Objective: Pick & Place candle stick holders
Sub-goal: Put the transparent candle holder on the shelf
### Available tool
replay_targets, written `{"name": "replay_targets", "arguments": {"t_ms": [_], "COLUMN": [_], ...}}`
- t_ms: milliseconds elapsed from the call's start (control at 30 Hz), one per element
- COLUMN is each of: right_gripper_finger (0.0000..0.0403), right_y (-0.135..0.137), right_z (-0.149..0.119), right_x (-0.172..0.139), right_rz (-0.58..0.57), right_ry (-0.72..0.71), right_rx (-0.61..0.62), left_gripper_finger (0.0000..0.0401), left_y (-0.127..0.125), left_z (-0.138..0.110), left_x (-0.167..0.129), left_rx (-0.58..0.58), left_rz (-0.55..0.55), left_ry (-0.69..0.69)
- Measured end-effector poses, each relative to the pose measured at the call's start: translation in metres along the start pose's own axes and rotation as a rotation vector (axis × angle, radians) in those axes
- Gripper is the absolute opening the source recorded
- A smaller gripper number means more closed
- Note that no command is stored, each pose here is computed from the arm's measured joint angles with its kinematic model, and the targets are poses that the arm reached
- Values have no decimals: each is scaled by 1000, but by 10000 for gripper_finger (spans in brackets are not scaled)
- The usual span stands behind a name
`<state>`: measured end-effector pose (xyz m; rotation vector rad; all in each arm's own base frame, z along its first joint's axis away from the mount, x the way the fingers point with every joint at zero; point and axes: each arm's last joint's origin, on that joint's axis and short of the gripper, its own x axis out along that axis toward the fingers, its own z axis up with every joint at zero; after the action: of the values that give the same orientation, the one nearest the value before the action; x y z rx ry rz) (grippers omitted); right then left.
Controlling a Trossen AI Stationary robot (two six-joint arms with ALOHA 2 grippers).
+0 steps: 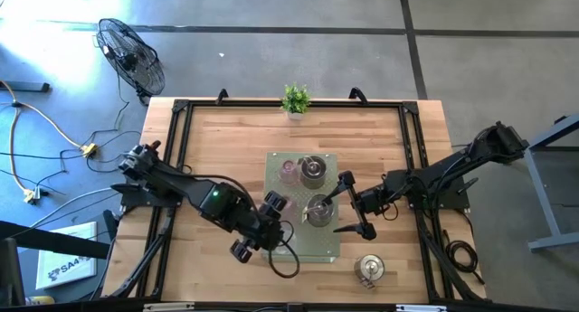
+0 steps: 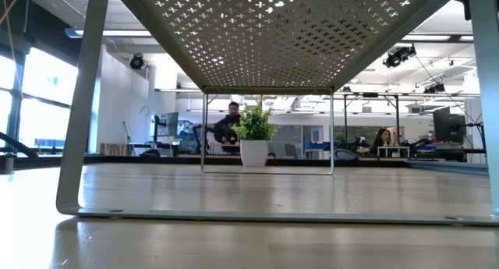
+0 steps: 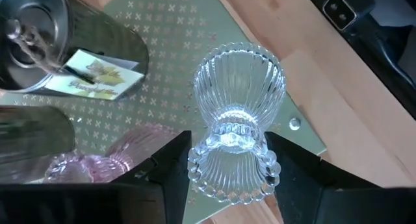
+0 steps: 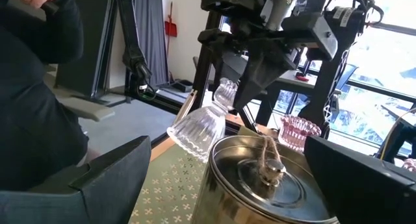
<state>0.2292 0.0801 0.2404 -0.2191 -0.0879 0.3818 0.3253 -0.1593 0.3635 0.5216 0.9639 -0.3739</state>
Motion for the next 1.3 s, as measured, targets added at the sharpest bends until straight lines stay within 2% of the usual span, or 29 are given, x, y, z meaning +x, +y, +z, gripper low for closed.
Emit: {"name": "replay_targets", "arguments": {"t_ms": [967, 1100, 1300], "right_gripper_finger": [400, 400, 400], "right_y": [0, 0, 0], "right_z": [-2, -2, -2], "right_x": [0, 0, 0], "right_rz": [4, 4, 1], "right_ry": [22, 22, 22], "right_rx": [2, 1, 0], "left_gripper_finger": [177, 177, 177], "left_y": [3, 4, 5], "left_z": [-4, -7, -2], "left_x": [1, -7, -16], "left_rx": [-33, -65, -77], "left_rz": [56, 45, 28], "left_ry": [83, 125, 79]}}
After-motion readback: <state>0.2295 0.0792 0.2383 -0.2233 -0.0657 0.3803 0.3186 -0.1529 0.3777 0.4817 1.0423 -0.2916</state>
